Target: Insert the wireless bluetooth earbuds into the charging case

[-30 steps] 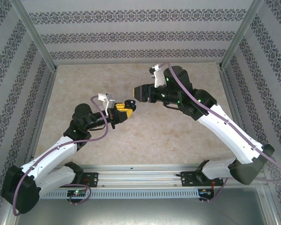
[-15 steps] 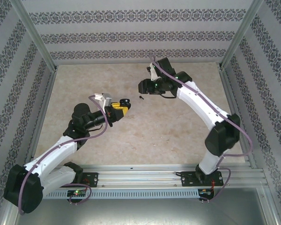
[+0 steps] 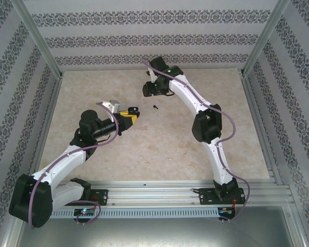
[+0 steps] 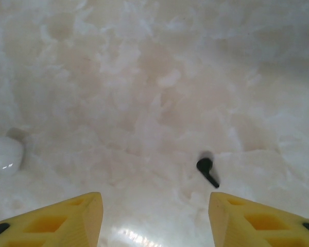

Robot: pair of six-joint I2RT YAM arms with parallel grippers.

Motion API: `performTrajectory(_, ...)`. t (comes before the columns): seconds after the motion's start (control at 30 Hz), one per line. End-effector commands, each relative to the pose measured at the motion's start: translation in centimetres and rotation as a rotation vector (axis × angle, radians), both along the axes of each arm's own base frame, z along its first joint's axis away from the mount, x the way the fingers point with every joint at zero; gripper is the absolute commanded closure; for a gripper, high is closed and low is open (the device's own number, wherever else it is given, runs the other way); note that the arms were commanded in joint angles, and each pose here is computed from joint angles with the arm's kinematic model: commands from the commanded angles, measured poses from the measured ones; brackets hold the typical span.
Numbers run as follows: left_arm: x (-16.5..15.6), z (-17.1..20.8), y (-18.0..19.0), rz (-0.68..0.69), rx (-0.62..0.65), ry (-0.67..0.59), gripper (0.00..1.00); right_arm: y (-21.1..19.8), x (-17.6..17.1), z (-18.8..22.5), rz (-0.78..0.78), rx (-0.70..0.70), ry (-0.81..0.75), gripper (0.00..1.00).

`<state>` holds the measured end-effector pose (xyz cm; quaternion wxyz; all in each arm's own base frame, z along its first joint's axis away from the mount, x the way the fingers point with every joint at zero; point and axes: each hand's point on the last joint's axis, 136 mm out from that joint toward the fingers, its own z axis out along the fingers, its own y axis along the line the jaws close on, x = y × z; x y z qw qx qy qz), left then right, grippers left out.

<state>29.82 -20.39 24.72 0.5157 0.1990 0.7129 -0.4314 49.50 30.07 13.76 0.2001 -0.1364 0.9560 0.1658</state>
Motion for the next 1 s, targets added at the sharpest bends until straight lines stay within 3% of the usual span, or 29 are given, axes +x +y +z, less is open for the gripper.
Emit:
performTrajectory(0.0,-0.1,-0.1,0.2,-0.013,-0.014,0.014,1.0,-1.6,0.3,-2.6,-0.008,-0.077,0.057,0.43)
performTrajectory(0.47,-0.1,-0.8,0.8,-0.012,-0.016,0.051,1.0,-2.1,1.5,-10.0,-0.06,-0.097,0.151,0.43)
performTrajectory(0.97,-0.5,-0.5,1.1,-0.018,-0.024,0.052,1.0,-2.2,-0.6,-12.2,-0.041,-0.129,0.246,0.7)
